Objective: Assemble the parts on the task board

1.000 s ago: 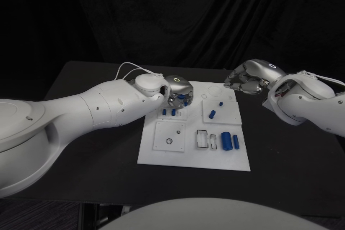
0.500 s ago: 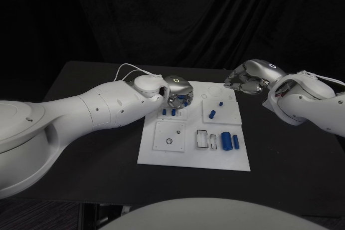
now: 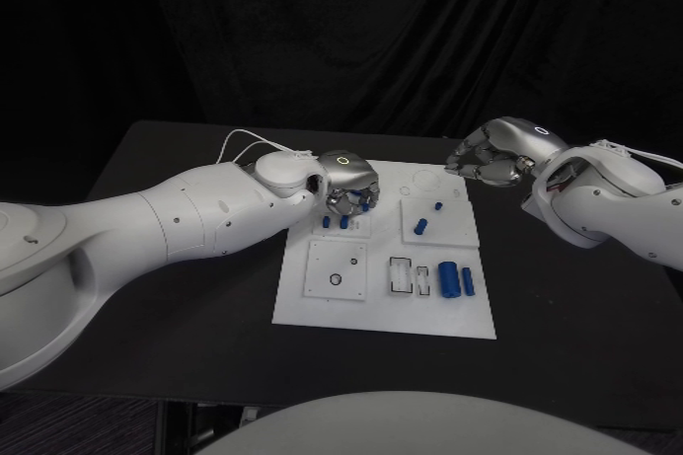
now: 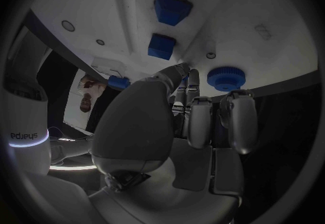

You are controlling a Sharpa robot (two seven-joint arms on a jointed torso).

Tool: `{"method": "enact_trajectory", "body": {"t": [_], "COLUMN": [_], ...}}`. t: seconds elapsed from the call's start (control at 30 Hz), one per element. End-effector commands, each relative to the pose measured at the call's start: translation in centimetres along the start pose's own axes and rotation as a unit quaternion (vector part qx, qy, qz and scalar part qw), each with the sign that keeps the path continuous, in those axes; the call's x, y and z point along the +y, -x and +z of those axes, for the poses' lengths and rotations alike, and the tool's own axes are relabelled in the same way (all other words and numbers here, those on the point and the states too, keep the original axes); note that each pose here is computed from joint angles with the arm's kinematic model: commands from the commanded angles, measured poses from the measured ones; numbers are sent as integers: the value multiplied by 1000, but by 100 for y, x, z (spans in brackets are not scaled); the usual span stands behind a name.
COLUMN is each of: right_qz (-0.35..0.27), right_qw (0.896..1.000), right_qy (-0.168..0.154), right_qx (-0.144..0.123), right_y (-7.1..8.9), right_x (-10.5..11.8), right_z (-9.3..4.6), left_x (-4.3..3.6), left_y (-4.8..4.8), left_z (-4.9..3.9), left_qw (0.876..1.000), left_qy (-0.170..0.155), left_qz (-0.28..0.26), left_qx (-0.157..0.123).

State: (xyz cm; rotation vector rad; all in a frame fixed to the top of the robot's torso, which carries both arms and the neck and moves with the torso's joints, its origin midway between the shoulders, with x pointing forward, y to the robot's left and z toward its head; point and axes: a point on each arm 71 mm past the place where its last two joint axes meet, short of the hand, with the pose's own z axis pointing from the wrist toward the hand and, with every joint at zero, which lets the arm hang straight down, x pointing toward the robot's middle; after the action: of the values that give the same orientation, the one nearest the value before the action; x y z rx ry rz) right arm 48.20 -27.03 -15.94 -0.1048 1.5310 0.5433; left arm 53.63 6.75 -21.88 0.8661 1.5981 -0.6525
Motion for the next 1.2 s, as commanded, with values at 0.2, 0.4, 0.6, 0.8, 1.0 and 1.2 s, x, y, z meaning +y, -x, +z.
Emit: {"method": "enact_trajectory", "body": {"t": [0.2,0.4,0.6,0.8,1.0,1.2], "right_qz": [-1,-2,-1,-2,-2,-2], "right_qw": [1000,1000,1000,1000,1000,1000], "right_qy": [-8,-11,-12,-13,-13,-13], "right_qx": [3,3,3,3,4,4], "right_y": [-12,-7,0,1,0,0], "right_x": [-19,-38,-52,-59,-60,-62], "right_z": [3,-5,-20,-23,-23,-25], "left_x": [14,61,121,194,240,269], "left_y": [202,208,187,158,140,132], "left_z": [-99,-215,-340,-444,-499,-526], "left_qw": [999,1000,1000,1000,1000,1000], "left_qy": [-13,-9,-1,10,18,24], "left_qz": [14,12,9,7,6,5], "left_qx": [-27,-24,-23,-19,-18,-17]}}
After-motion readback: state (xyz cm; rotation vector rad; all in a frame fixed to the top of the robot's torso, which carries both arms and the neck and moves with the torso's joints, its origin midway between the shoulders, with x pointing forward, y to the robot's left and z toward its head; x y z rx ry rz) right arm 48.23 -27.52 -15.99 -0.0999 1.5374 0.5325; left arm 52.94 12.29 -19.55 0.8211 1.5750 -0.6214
